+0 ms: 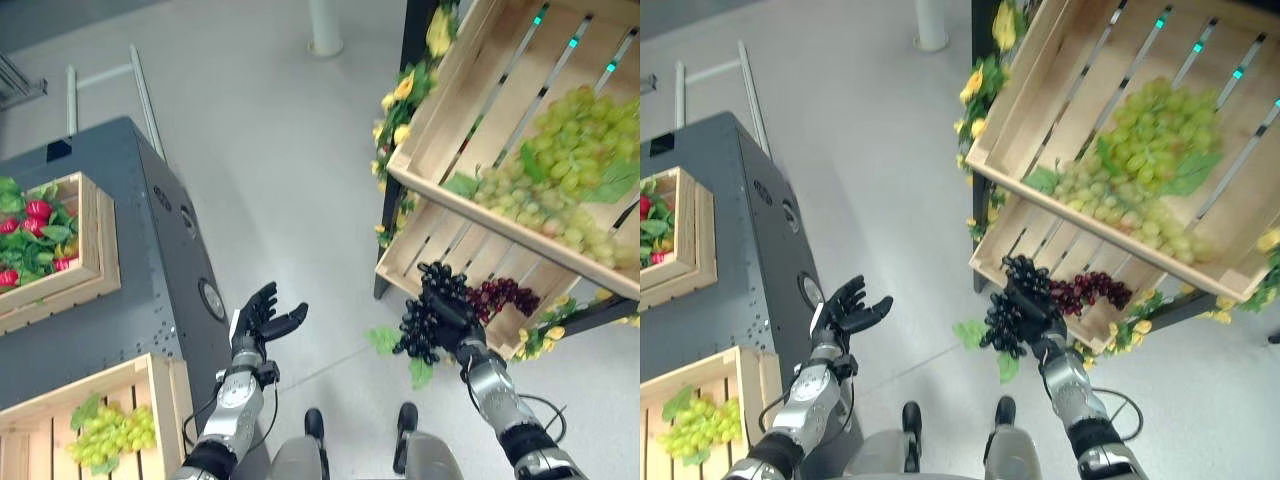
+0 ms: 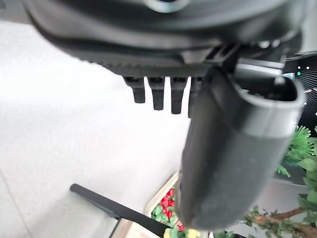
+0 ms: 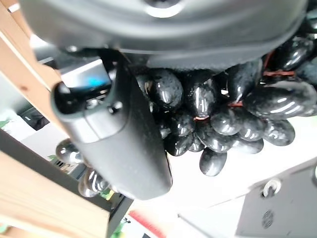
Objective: Pick up the fruits from the basket on one side to the basket on the other side
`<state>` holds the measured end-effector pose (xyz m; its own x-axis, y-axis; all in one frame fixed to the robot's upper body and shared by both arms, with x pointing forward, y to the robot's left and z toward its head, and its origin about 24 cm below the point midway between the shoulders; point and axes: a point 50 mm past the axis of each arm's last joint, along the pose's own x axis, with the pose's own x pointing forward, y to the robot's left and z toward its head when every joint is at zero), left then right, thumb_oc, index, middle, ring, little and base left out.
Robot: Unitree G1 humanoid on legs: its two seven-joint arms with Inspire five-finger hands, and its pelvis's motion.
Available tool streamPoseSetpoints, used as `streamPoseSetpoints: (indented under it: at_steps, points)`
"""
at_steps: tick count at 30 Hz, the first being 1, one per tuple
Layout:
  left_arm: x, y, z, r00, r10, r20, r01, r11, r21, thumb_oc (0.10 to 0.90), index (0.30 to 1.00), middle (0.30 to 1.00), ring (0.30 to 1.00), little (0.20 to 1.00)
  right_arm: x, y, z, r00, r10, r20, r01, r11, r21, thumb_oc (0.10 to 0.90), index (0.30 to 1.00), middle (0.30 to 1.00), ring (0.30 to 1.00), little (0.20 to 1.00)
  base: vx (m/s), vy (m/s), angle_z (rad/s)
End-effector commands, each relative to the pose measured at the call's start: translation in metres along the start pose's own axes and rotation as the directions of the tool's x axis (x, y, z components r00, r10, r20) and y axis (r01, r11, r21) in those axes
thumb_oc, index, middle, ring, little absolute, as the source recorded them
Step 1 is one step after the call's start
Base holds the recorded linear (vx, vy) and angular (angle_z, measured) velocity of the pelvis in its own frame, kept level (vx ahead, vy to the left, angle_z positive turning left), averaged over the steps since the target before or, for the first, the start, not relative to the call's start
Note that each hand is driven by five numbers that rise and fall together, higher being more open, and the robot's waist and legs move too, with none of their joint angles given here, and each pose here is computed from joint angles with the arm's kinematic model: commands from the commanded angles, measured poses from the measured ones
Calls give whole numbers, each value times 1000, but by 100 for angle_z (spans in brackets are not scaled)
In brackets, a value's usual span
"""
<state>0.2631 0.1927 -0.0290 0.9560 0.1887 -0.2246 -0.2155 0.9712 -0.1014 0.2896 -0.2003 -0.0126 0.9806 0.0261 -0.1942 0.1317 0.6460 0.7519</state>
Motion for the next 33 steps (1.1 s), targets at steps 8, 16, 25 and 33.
streamPoseSetpoints:
  at_steps: [8, 16, 25, 33]
  points:
    - [8, -5, 44, 968, -51, 245, 54, 999, -2, 800, 900, 900, 900, 900, 24, 67, 82, 879, 246, 408, -335, 928, 163, 400, 300, 300, 300, 300, -53, 5, 10]
    - [3, -10, 43, 965, -102, 243, 108, 994, -11, 800, 900, 900, 900, 900, 24, 84, 146, 762, 278, 585, -468, 861, 199, 400, 300, 300, 300, 300, -2, 7, 2]
    - [1, -16, 45, 966, -121, 230, 128, 992, -16, 800, 900, 900, 900, 900, 15, 107, 216, 608, 305, 733, -604, 777, 178, 400, 300, 300, 300, 300, 9, 11, -2]
    - [-2, -17, 48, 962, -159, 221, 161, 987, 11, 800, 900, 900, 900, 900, -5, 117, 272, 490, 255, 834, -579, 810, 93, 400, 300, 300, 300, 300, 36, -19, 0]
